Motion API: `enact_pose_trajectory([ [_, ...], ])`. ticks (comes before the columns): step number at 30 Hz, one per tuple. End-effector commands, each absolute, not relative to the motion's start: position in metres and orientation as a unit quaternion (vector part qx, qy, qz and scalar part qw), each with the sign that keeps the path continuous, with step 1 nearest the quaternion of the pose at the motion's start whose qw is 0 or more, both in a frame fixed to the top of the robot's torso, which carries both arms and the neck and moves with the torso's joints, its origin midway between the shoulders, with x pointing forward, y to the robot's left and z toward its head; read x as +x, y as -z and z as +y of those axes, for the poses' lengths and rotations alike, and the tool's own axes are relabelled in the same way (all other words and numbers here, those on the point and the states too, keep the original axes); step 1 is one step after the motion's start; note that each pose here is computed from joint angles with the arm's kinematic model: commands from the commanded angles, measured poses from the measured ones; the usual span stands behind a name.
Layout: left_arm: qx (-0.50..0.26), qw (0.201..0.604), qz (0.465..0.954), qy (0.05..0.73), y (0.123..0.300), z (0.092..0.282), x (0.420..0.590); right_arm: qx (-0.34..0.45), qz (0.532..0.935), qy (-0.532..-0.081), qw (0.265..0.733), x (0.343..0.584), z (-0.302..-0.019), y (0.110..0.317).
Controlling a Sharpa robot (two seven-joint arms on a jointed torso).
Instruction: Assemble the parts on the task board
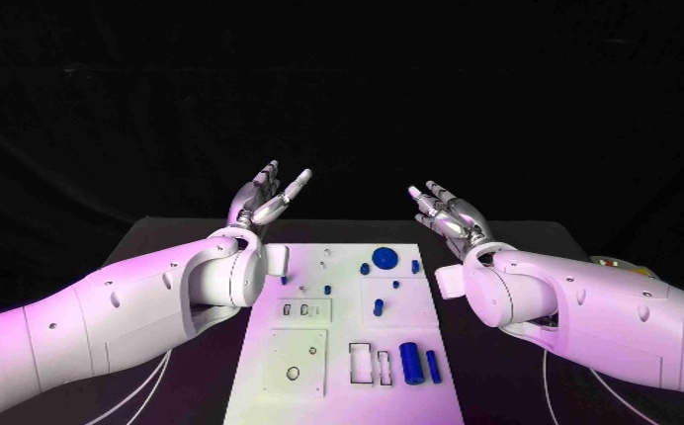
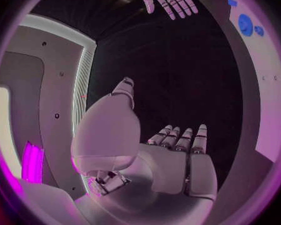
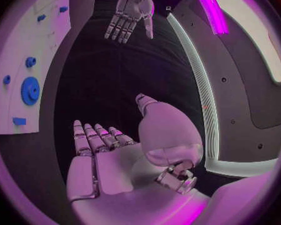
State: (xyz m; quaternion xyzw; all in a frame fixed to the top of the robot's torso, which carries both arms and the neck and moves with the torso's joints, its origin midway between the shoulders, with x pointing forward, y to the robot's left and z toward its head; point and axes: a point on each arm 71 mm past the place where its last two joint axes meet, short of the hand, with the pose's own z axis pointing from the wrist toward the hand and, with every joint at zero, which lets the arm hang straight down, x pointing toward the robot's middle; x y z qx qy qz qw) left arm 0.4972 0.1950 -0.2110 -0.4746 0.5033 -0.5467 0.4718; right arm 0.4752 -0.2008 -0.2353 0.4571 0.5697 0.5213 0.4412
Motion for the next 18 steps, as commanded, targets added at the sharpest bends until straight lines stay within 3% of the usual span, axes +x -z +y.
enact_pose_trajectory([
  [1,-0.449,0.445,0.513,0.581,0.208,0.187,0.498,0.411,0.617,-0.556,0.377,0.474,-0.191,0.237],
  [7,-0.449,0.445,0.513,0.581,0.208,0.187,0.498,0.4,0.629,-0.558,0.365,0.475,-0.191,0.238],
  [8,-0.452,0.458,0.512,0.57,0.207,0.205,0.496,0.282,0.618,-0.528,0.51,0.483,-0.208,0.222],
  [18,-0.453,0.461,0.511,0.566,0.206,0.21,0.495,0.201,0.626,-0.496,0.567,0.49,-0.213,0.211],
])
